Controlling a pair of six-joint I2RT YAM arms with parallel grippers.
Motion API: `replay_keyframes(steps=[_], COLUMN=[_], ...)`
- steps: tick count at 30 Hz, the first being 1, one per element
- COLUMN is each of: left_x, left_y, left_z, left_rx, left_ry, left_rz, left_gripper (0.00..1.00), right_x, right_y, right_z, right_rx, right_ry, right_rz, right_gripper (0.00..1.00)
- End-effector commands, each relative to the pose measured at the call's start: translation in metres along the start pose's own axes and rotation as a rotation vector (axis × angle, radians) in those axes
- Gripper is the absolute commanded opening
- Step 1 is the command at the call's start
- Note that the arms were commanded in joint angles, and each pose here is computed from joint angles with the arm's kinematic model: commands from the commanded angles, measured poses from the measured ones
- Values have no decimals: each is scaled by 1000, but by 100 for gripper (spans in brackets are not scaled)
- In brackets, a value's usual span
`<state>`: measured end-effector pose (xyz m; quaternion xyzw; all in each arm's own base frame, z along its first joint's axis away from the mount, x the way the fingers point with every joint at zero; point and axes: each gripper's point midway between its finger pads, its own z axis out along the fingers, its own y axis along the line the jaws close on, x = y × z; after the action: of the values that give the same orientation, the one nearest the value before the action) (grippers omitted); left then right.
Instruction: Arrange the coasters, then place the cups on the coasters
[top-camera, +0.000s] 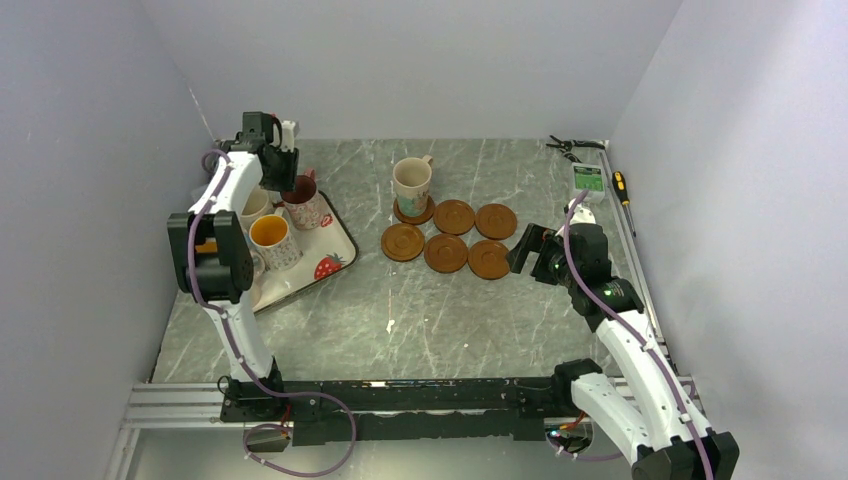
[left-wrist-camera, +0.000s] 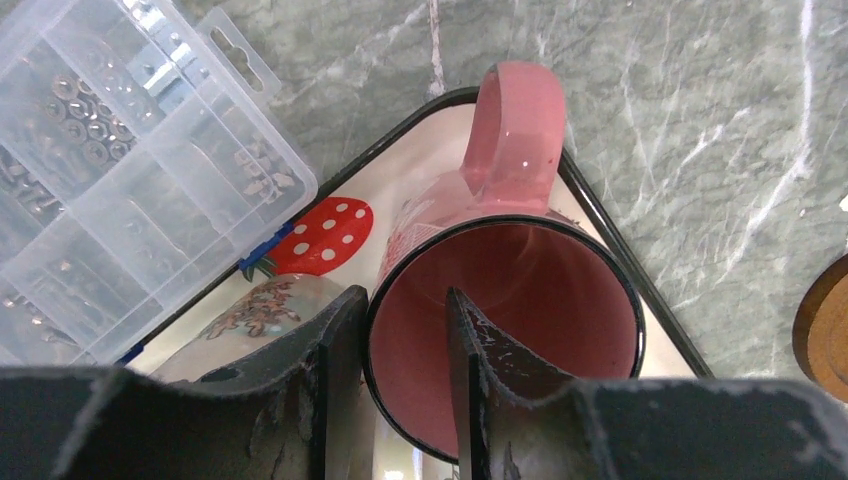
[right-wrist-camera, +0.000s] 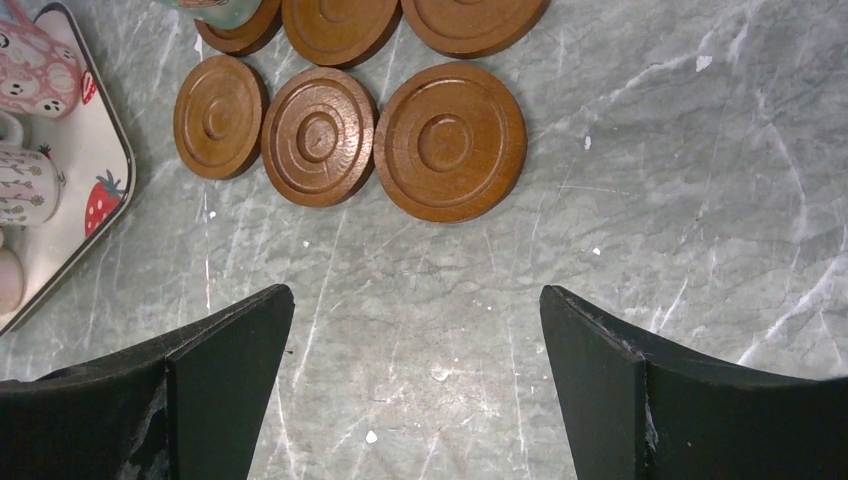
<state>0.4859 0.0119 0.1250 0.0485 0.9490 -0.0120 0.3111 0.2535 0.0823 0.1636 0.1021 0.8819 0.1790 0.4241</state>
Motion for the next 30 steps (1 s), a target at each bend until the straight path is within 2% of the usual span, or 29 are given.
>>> replay_keyframes(steps=[1, 5, 9, 12, 21, 30], left_x=[30, 34, 29, 26, -11, -19], left_y=[1, 0, -4, -4, -23, -44], left_z=[12, 16, 13, 9, -35, -85], left_rx=[1, 9, 29, 25, 94, 76], left_ry=[107, 121, 103, 87, -88, -205], left_rz=[14, 14, 18, 16, -58, -164], left_gripper=[40, 35, 21, 4, 3, 3], right_x=[-16, -16, -16, -16, -19, -29], right_y=[6, 6, 5, 6, 6, 6], right_z=[-7, -7, -8, -8, -11, -19], right_rx=[-13, -13, -9, -10, -5, 25], right_ry=[-53, -53, -55, -55, -64, -68], right_rz=[14, 17, 19, 20, 20, 26], right_gripper=[100, 100, 100, 100, 99, 98])
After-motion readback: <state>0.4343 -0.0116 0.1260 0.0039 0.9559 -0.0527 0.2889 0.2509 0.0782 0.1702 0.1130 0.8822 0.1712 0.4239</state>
